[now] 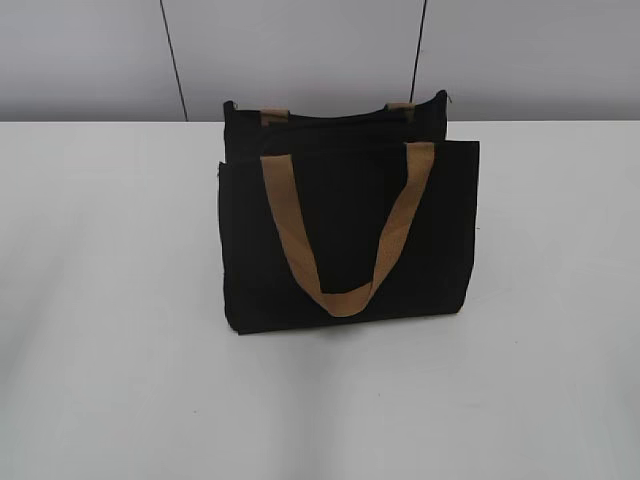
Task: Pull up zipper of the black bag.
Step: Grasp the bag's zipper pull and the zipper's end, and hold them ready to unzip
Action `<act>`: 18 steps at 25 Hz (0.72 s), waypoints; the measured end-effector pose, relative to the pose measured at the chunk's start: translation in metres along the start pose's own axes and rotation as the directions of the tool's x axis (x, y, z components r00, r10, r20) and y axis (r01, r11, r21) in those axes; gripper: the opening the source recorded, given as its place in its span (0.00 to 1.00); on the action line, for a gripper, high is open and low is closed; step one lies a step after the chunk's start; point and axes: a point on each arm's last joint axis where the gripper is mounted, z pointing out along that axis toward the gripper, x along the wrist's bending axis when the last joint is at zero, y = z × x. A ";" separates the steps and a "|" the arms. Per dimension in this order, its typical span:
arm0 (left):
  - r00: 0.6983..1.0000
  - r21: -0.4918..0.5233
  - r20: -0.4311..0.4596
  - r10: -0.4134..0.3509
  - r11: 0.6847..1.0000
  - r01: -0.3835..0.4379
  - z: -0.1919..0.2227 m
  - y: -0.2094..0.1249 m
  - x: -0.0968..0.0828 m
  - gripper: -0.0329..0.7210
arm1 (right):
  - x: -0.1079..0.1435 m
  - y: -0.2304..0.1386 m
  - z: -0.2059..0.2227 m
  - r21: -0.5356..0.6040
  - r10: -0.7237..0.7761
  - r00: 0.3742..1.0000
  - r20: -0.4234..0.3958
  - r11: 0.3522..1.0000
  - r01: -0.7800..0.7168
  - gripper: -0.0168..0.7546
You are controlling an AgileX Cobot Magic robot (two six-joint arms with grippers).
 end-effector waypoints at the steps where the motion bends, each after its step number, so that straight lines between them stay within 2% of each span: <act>1: 1.000 0.014 0.013 0.001 1.000 -0.001 0.009 -0.002 -0.002 0.62 | 0.000 0.000 0.000 0.000 0.000 1.000 0.000 1.000 0.000 0.58; 8: 0.998 0.151 0.063 0.007 0.988 -0.016 0.075 -0.030 -0.012 0.61 | 0.000 0.000 0.000 0.000 0.000 1.000 0.000 1.000 0.000 0.58; 11: 0.995 0.152 0.095 0.007 0.988 -0.021 0.095 -0.039 -0.020 0.60 | 0.000 0.000 0.000 0.000 0.000 1.000 0.000 1.000 0.000 0.58; 18: 0.978 0.139 0.201 0.061 0.986 -0.090 0.137 -0.071 -0.048 0.59 | 0.000 0.000 0.000 0.000 0.000 1.000 0.000 1.000 0.000 0.58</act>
